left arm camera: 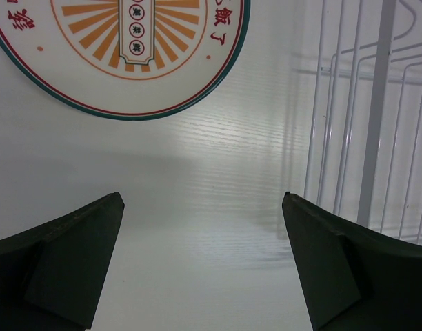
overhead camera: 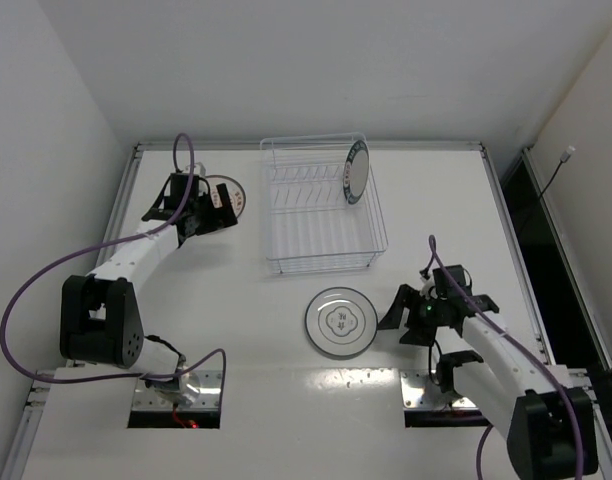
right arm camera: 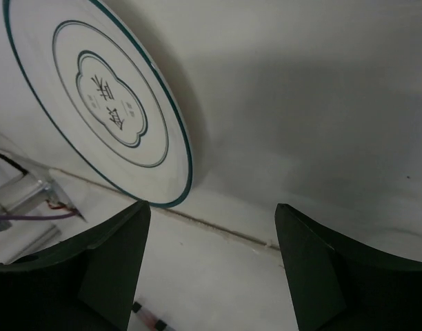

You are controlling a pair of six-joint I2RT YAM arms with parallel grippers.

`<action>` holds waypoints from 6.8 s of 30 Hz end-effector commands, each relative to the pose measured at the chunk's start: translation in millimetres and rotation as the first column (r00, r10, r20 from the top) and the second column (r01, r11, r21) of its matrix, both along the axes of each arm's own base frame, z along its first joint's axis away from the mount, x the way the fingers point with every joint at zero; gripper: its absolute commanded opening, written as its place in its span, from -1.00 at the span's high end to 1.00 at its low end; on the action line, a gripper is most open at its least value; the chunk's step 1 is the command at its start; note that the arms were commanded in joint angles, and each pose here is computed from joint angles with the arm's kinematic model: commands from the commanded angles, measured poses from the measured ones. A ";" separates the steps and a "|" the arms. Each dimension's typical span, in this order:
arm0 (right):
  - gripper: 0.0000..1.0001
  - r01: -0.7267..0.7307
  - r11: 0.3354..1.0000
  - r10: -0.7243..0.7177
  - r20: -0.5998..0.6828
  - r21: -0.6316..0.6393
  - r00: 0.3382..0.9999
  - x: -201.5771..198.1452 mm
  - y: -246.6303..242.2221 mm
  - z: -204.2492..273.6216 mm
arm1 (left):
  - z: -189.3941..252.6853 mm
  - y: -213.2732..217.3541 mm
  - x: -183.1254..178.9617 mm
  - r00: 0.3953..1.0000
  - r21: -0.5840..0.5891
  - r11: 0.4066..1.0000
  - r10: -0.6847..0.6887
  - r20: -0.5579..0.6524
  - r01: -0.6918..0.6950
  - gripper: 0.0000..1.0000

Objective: Load the plates into the dish rack

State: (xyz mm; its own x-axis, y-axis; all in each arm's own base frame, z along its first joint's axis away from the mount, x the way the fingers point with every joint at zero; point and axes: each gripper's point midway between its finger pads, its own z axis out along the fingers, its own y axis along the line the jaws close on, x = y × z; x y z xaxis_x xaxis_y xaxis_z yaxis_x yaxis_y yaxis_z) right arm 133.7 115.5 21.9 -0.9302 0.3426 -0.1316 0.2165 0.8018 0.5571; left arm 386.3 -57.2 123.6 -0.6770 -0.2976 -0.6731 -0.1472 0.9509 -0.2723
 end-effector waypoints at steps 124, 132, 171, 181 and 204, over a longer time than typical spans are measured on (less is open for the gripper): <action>-0.41 0.088 0.905 0.242 0.672 -0.417 0.700 183.4 37.3 280.4 | -71.2 60.2 16.4 0.973 -0.508 0.830 0.188 -0.135 -0.231 -1.00; -0.41 0.152 0.896 0.208 0.698 -0.417 0.685 152.9 5.8 290.5 | -87.4 90.4 29.0 0.925 -0.637 0.684 0.352 -0.141 -0.357 -1.00; -0.39 -0.208 0.958 0.284 0.739 -0.197 0.611 157.2 81.8 292.2 | 122.3 23.3 48.1 0.832 -0.652 0.608 -0.025 0.554 0.452 1.00; -0.36 -0.408 0.913 0.216 0.821 0.023 0.529 224.1 133.1 294.8 | 148.0 -55.6 22.3 0.744 -0.627 0.425 -0.200 0.638 0.652 1.00; 0.04 -0.220 0.975 0.082 0.874 0.029 0.480 247.7 100.5 333.1 | 128.7 -137.6 4.3 0.713 -0.609 0.371 -0.402 0.575 0.701 1.00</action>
State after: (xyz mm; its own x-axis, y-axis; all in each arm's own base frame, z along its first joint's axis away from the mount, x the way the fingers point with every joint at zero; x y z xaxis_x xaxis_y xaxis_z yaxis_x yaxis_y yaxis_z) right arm 400.2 232.3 277.4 -0.5900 0.2168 -0.7777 -0.4676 0.6935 0.5481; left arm 387.5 -190.6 227.6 -0.7881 -0.4111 -0.4582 0.4335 0.1579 -0.8872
